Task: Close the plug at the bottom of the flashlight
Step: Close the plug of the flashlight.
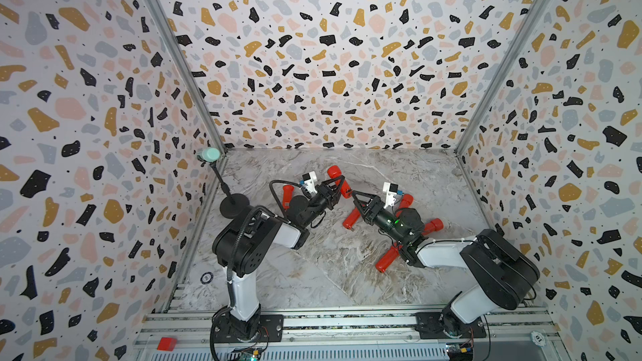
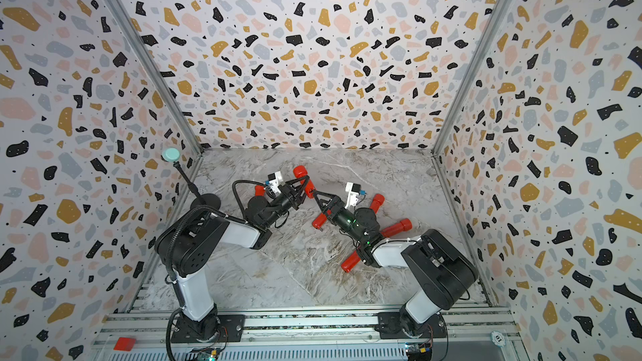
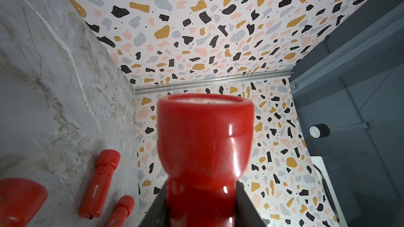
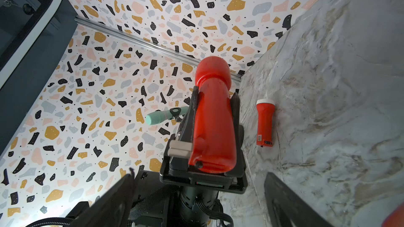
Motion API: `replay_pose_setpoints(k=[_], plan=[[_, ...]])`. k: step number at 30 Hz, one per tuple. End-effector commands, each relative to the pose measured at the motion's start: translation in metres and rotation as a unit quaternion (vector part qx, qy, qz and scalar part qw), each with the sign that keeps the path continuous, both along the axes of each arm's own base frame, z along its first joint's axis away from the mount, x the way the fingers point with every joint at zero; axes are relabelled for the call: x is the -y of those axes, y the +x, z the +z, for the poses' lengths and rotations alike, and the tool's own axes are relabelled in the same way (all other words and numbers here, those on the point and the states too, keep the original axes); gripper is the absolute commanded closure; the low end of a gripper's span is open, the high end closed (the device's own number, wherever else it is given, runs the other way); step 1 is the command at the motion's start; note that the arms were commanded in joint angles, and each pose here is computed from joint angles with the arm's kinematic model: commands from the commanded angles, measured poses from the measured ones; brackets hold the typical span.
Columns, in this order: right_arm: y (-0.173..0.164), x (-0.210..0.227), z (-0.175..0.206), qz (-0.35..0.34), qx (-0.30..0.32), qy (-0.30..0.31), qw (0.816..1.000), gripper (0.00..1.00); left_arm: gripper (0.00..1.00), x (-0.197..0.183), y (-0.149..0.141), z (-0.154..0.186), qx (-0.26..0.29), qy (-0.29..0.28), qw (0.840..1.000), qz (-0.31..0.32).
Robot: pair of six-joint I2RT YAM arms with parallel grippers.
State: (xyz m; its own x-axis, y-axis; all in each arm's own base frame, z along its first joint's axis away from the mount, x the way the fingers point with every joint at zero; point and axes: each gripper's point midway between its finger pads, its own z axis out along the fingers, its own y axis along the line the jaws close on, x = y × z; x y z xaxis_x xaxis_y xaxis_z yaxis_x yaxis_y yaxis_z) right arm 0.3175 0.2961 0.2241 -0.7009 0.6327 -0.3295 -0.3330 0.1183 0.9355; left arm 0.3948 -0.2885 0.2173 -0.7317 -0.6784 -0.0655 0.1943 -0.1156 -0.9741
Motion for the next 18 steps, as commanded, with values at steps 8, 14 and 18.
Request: replay_pose_setpoints(k=[8,14,18], plan=[[0.0007,-0.0049,0.0252,0.002,0.031,0.045,0.999,0.12,1.0,-0.0052,-0.0045,0.0191,0.037,-0.024,0.999,0.001],[0.0012,-0.0059,0.0236,0.003,0.029,0.055,0.998,0.16,1.0,-0.0052,-0.0044,0.0194,0.038,-0.025,0.999,0.001],[0.0011,-0.0059,0.0236,0.001,0.03,0.056,0.998,0.19,1.0,-0.0053,-0.0045,0.0194,0.037,-0.025,0.999,0.001]])
